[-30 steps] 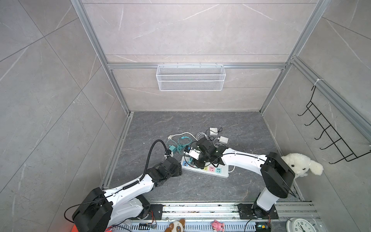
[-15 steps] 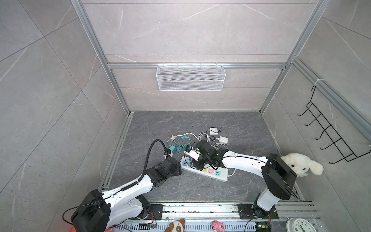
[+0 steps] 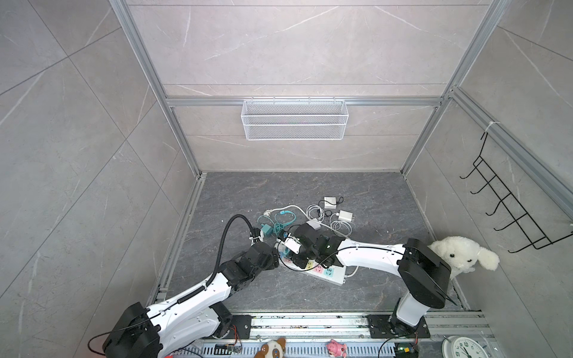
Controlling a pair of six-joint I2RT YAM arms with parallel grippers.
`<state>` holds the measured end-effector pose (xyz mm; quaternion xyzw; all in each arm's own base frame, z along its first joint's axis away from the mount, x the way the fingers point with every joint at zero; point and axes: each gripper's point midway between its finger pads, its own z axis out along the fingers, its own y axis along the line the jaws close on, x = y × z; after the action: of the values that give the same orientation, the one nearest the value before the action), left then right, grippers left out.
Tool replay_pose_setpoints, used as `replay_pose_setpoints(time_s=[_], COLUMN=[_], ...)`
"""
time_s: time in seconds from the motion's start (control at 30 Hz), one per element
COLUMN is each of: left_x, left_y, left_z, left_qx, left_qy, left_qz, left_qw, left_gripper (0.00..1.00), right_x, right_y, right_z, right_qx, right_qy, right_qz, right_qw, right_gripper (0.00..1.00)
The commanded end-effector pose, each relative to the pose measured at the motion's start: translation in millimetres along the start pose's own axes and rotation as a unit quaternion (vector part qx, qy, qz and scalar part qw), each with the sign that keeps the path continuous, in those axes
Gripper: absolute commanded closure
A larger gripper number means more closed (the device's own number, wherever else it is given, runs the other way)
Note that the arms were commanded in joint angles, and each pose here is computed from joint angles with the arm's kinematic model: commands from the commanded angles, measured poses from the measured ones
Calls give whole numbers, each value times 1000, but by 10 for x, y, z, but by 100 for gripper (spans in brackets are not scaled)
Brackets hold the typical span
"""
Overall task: Insert the plug
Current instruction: 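Press the teal charger's prongs down into the pink socket with the right gripper, then open the right gripper off the charger while the left gripper reaches for another charger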
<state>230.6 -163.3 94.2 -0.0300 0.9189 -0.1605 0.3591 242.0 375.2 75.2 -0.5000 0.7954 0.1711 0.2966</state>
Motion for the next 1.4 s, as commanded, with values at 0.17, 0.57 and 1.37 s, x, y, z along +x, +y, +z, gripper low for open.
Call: replay_pose_setpoints(time_s=[0.17, 0.57, 1.37], left_x=[-55, -169, -846], left_y=[188, 249, 412], left_z=[-81, -74, 559], left_qx=[-37, -79, -129], left_qy=[-22, -30, -16], left_qz=[-6, -15, -94], left_qw=[999, 996, 987], left_gripper=[22, 19, 21], right_x=[776, 324, 393], right_y=[201, 212, 345], right_z=[229, 49, -572], right_qx=[-34, -42, -62], right_qy=[142, 89, 58], right_qz=[12, 10, 49], right_qw=[989, 995, 995], right_gripper=[83, 51, 46])
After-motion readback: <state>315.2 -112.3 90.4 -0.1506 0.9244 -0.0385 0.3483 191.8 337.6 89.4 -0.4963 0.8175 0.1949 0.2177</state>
